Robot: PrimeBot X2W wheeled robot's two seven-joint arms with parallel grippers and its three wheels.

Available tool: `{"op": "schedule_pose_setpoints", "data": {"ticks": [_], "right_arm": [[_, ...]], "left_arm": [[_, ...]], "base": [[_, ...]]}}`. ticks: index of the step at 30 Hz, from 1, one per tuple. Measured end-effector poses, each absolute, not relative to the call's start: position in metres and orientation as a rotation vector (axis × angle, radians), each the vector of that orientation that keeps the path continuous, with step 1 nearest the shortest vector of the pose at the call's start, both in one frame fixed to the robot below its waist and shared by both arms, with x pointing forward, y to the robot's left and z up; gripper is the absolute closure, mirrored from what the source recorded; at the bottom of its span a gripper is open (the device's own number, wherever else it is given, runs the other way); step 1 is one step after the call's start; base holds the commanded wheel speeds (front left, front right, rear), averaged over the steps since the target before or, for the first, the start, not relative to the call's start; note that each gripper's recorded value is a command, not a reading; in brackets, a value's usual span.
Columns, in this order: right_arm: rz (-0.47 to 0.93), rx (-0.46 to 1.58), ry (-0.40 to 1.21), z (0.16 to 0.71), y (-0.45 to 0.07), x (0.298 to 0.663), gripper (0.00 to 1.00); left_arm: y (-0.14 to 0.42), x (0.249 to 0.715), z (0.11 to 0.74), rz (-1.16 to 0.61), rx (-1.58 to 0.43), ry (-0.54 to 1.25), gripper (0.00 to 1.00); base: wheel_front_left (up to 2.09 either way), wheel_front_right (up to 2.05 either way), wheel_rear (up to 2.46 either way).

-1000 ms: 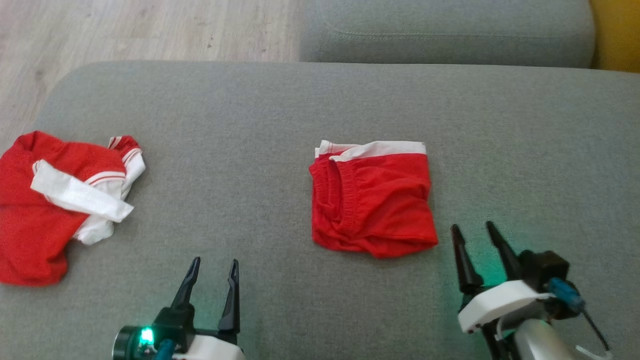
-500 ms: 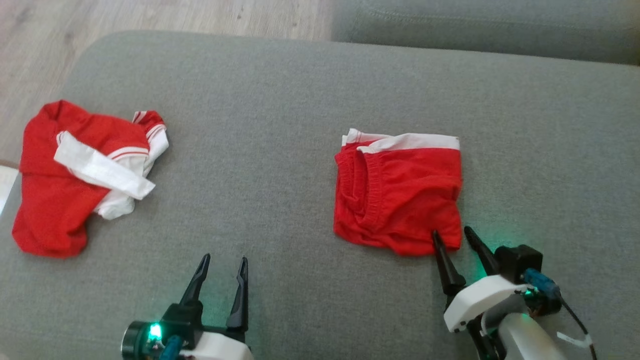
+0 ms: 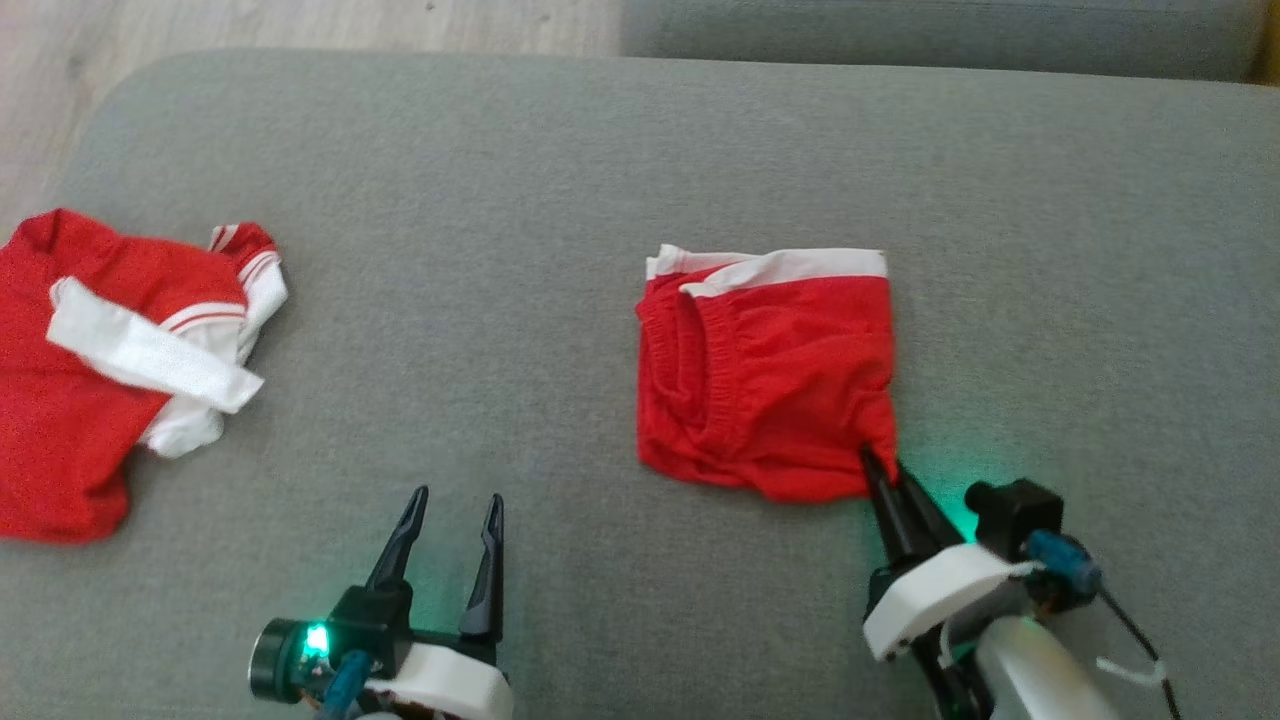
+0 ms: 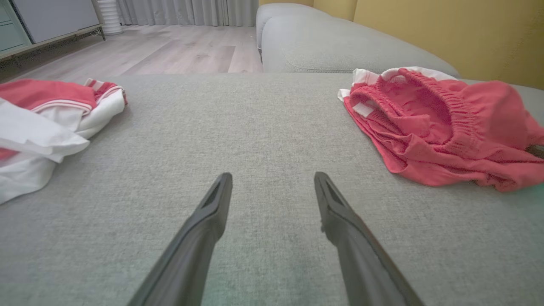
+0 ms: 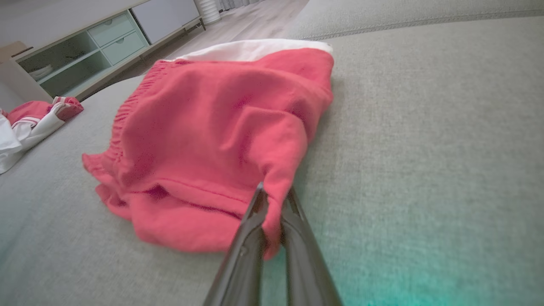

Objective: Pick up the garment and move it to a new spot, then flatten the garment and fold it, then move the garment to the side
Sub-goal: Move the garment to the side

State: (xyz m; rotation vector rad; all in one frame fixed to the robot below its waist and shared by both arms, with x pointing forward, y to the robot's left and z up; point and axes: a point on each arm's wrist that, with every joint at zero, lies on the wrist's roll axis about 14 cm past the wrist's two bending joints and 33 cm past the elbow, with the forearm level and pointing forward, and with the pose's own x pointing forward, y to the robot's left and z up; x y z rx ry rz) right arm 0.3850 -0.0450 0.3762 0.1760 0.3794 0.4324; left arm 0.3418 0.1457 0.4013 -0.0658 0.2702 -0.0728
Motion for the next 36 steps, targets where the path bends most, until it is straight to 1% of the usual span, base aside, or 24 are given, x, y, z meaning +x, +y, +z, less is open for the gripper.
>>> {"op": "schedule_pose_setpoints", "data": {"ticks": [3,9,10,11,12,13,17,19,23,24,30,33,36], "right_arm": [[0.434,0.182,0.369,0.38,-0.046,0.374,1.0],[0.377,0.2,0.39,0.374,-0.065,0.35,1.0],[0.366,0.201,0.401,0.37,-0.068,0.345,0.97],[0.356,0.202,0.411,0.368,-0.071,0.341,0.61],[0.345,0.204,0.418,0.365,-0.074,0.338,0.19],[0.332,0.207,0.424,0.364,-0.078,0.336,0.0],[0.293,0.212,0.411,0.366,-0.09,0.339,0.0],[0.255,0.208,0.377,0.374,-0.104,0.347,0.0],[0.196,0.171,0.25,0.406,-0.129,0.37,0.0],[0.184,0.142,0.192,0.422,-0.136,0.381,0.0],[0.173,0.071,0.05,0.465,-0.144,0.413,0.0],[0.171,0.056,0.031,0.472,-0.144,0.416,0.0],[0.171,0.055,0.059,0.464,-0.143,0.413,0.0]], "left_arm": [[0.138,0.345,0.402,-0.099,-0.062,0.266,0.0],[0.123,0.351,0.404,-0.15,-0.057,0.26,0.0],[0.121,0.352,0.403,-0.157,-0.057,0.259,0.0],[0.119,0.353,0.403,-0.163,-0.057,0.26,0.0],[0.118,0.354,0.403,-0.168,-0.057,0.261,0.0],[0.116,0.354,0.403,-0.173,-0.057,0.261,0.0],[0.113,0.355,0.403,-0.182,-0.057,0.261,0.0],[0.113,0.356,0.403,-0.182,-0.056,0.261,0.0],[0.123,0.36,0.405,-0.154,-0.049,0.251,0.0],[0.127,0.363,0.407,-0.141,-0.042,0.241,0.0],[0.14,0.377,0.426,-0.11,-0.012,0.177,0.0],[0.143,0.376,0.43,-0.102,-0.006,0.166,0.0],[0.144,0.374,0.432,-0.099,-0.004,0.16,0.0]], "base": [[0.0,0.0,0.0],[0.0,0.0,0.0],[0.0,0.0,0.0],[0.0,0.0,0.0],[0.0,0.0,0.0],[0.0,0.0,0.0],[0.0,0.0,0.0],[0.0,0.0,0.0],[0.0,0.0,0.0],[0.0,0.0,0.0],[0.0,0.0,0.0],[0.0,0.0,0.0],[0.0,0.0,0.0]]}}
